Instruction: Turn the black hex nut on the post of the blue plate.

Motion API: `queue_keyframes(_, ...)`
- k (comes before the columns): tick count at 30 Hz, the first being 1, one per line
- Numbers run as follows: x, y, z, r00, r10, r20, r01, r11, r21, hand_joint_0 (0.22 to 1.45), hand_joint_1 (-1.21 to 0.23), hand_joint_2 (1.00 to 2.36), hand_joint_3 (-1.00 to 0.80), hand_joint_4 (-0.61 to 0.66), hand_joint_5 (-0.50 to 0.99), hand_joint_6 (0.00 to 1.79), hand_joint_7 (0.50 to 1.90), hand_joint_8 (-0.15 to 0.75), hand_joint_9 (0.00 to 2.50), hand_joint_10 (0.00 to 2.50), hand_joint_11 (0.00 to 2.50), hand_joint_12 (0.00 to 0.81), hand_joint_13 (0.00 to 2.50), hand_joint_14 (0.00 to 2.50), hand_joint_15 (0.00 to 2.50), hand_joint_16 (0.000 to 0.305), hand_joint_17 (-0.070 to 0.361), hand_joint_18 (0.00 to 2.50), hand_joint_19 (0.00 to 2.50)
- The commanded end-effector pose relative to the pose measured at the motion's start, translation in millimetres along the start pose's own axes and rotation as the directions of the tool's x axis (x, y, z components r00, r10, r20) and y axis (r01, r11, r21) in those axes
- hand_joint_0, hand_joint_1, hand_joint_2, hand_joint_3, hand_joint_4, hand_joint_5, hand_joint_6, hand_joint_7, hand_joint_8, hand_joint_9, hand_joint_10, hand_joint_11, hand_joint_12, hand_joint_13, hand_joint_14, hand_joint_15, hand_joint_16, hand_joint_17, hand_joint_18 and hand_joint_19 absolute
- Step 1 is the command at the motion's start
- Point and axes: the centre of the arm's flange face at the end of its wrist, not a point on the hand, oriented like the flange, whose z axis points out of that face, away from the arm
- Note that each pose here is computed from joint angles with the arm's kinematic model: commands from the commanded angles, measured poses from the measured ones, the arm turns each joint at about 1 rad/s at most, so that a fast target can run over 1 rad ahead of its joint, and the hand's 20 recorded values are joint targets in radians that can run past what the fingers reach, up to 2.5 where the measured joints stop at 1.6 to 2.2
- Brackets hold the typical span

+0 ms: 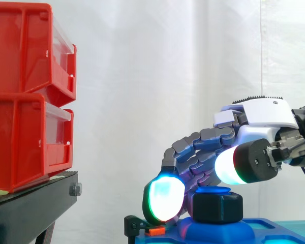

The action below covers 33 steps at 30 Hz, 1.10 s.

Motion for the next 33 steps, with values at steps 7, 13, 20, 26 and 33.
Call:
queue_keyframes(7, 4.0, -1.1, -1.1, 1.0000, -0.001, 0.000, 0.001, 1.0000, -0.003, 0.40, -0.54, 1.00, -0.50, 0.56, -0.28, 0.50, 0.86, 0.528, 0.35, 0.00, 0.24, 0.644, 0.53, 0.00, 0.61, 0.080, 0.179, 0.42, 0.08)
queue_keyframes(13, 3.8, -1.2, -1.0, 1.0000, -0.001, 0.002, 0.001, 1.0000, -0.003, 0.40, -0.54, 1.00, -0.50, 0.56, -0.28, 0.50, 0.85, 0.527, 0.35, 0.01, 0.24, 0.641, 0.53, 0.00, 0.61, 0.079, 0.179, 0.42, 0.08)
queue_keyframes(20, 5.2, 0.7, -0.3, 1.0000, -0.006, -0.001, 0.006, 1.0000, -0.006, 0.40, -0.52, 1.00, -0.50, 0.56, -0.28, 0.50, 0.85, 0.526, 0.35, 0.00, 0.23, 0.643, 0.53, 0.00, 0.61, 0.079, 0.178, 0.42, 0.09)
queue_keyframes(26, 6.7, 2.0, -0.8, 0.9999, -0.002, -0.016, 0.002, 0.9998, -0.018, 0.41, -0.53, 1.00, -0.50, 0.55, -0.28, 0.50, 0.90, 0.524, 0.35, 0.00, 0.22, 0.639, 0.53, 0.00, 0.62, 0.079, 0.177, 0.43, 0.09)
queue_keyframes(33, 3.4, 0.4, -1.4, 0.9998, 0.002, -0.019, -0.002, 0.9997, -0.023, 0.41, -0.53, 1.00, -0.50, 0.54, -0.27, 0.50, 0.92, 0.524, 0.35, 0.00, 0.22, 0.640, 0.53, 0.00, 0.61, 0.079, 0.178, 0.42, 0.07)
